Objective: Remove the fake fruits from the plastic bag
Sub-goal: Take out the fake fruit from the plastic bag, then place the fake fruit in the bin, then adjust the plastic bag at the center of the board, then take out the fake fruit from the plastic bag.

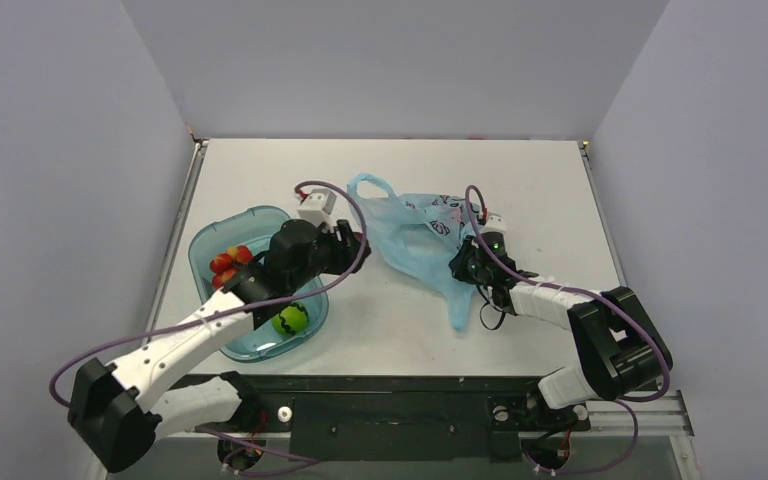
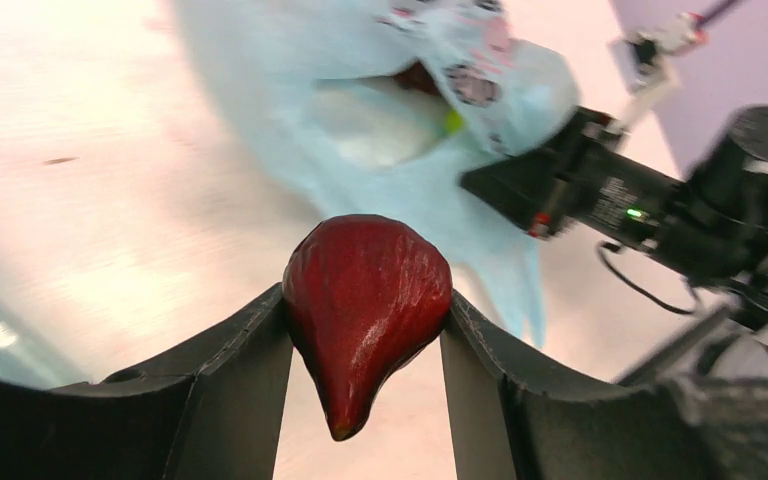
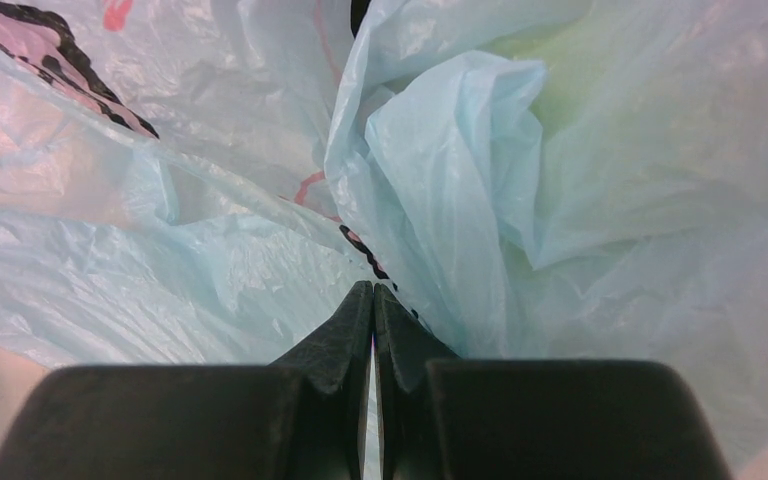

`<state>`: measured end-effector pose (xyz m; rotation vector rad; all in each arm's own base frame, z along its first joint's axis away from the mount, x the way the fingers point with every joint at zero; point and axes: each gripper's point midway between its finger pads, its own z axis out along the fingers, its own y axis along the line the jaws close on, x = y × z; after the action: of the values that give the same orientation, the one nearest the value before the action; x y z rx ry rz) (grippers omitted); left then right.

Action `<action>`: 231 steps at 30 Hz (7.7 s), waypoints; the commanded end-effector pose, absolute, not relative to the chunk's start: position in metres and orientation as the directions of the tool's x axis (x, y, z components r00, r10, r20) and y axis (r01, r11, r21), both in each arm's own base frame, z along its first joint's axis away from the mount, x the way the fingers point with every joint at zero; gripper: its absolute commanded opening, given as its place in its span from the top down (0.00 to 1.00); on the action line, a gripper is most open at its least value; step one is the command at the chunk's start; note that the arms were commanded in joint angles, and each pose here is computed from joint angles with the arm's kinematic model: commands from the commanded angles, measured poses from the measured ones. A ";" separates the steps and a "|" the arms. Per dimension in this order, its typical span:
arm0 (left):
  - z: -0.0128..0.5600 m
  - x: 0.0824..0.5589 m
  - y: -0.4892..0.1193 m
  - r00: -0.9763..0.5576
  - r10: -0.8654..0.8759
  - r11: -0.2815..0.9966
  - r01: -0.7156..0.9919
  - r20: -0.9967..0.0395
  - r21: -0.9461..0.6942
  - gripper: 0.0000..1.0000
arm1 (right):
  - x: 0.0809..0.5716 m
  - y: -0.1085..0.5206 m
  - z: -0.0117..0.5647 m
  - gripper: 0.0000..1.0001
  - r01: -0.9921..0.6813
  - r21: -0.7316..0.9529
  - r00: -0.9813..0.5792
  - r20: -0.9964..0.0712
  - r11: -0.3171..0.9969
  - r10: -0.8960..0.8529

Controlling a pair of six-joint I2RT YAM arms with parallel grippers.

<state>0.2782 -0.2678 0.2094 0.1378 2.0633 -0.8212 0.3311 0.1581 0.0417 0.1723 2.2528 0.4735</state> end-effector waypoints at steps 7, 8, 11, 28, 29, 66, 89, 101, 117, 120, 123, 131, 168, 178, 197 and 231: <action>0.163 0.271 -0.118 -0.402 -0.255 0.967 -0.093 -0.879 -0.238 0.50 | 0.347 0.166 0.062 1.00 -0.061 0.407 -0.615 -0.734 0.911 0.286; 0.162 0.272 -0.114 -0.391 -0.256 0.967 -0.108 -0.884 -0.233 0.49 | 0.347 0.166 0.061 1.00 -0.060 0.406 -0.615 -0.734 0.912 0.287; 0.145 0.273 -0.102 -0.411 -0.236 0.970 -0.151 -0.880 -0.190 0.47 | 0.346 0.165 0.062 1.00 -0.060 0.404 -0.615 -0.735 0.913 0.286; 0.079 0.278 -0.089 -0.537 -0.262 0.957 -0.254 -0.802 -0.143 0.23 | 0.346 0.166 0.061 1.00 -0.061 0.405 -0.616 -0.734 0.912 0.285; 0.080 0.278 -0.089 -0.537 -0.262 0.957 -0.251 -0.802 -0.145 0.23 | 0.346 0.166 0.061 1.00 -0.062 0.406 -0.617 -0.734 0.912 0.284; 0.208 0.276 -0.244 -0.513 -0.391 0.695 0.380 -0.764 -0.611 0.15 | 0.320 0.133 0.127 0.77 0.012 0.210 -0.343 -0.917 0.978 0.201; 0.179 0.269 -0.397 -0.598 -0.255 0.603 0.516 -0.760 -0.608 0.21 | 0.336 0.135 0.082 1.00 0.098 0.207 -0.485 -0.844 0.973 0.229; 0.206 0.269 -0.377 -0.547 -0.313 0.616 0.505 -0.777 -0.604 0.24 | 0.303 0.217 0.201 1.00 -0.356 0.530 -0.474 -0.812 0.770 0.340; 0.185 0.265 -0.374 -0.580 -0.234 0.665 0.490 -0.780 -0.564 0.29 | 0.263 0.176 0.120 1.00 -0.191 0.551 -0.548 -0.746 0.812 0.377; 0.176 0.269 -0.369 -0.583 -0.182 0.709 0.480 -0.792 -0.517 0.29 | 0.262 0.173 0.107 1.00 -0.183 0.519 -0.561 -0.752 0.835 0.344; 0.166 0.277 -0.366 -0.592 -0.094 0.771 0.465 -0.800 -0.435 0.33 | 0.265 0.168 0.099 1.00 -0.181 0.475 -0.557 -0.771 0.861 0.308; 0.189 0.285 -0.385 -0.547 -0.125 0.721 0.522 -0.828 -0.454 0.35 | 0.259 0.210 0.097 1.00 -0.365 0.489 -0.590 -0.779 0.792 0.209; 0.068 0.291 -0.332 -0.681 -0.047 0.879 0.319 -0.731 -0.354 0.55 | 0.261 0.201 0.094 1.00 -0.387 0.423 -0.529 -0.829 0.819 0.178; 0.142 0.313 -0.347 -0.567 -0.100 0.851 0.378 -0.818 -0.366 0.31 | 0.265 0.193 0.104 1.00 -0.361 0.388 -0.522 -0.837 0.848 0.161; 0.092 0.360 -0.358 -0.599 0.023 0.909 0.346 -0.801 -0.233 0.28 | 0.264 0.191 0.094 1.00 -0.369 0.374 -0.507 -0.848 0.851 0.154; 0.158 0.337 -0.352 -0.559 -0.058 0.850 0.406 -0.827 -0.335 0.45 | 0.265 0.192 0.089 1.00 -0.365 0.374 -0.521 -0.841 0.852 0.146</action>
<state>0.3355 -0.3502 0.1602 0.2498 2.0690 -0.6266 0.2571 0.1881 0.0757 -0.1545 2.0850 0.6332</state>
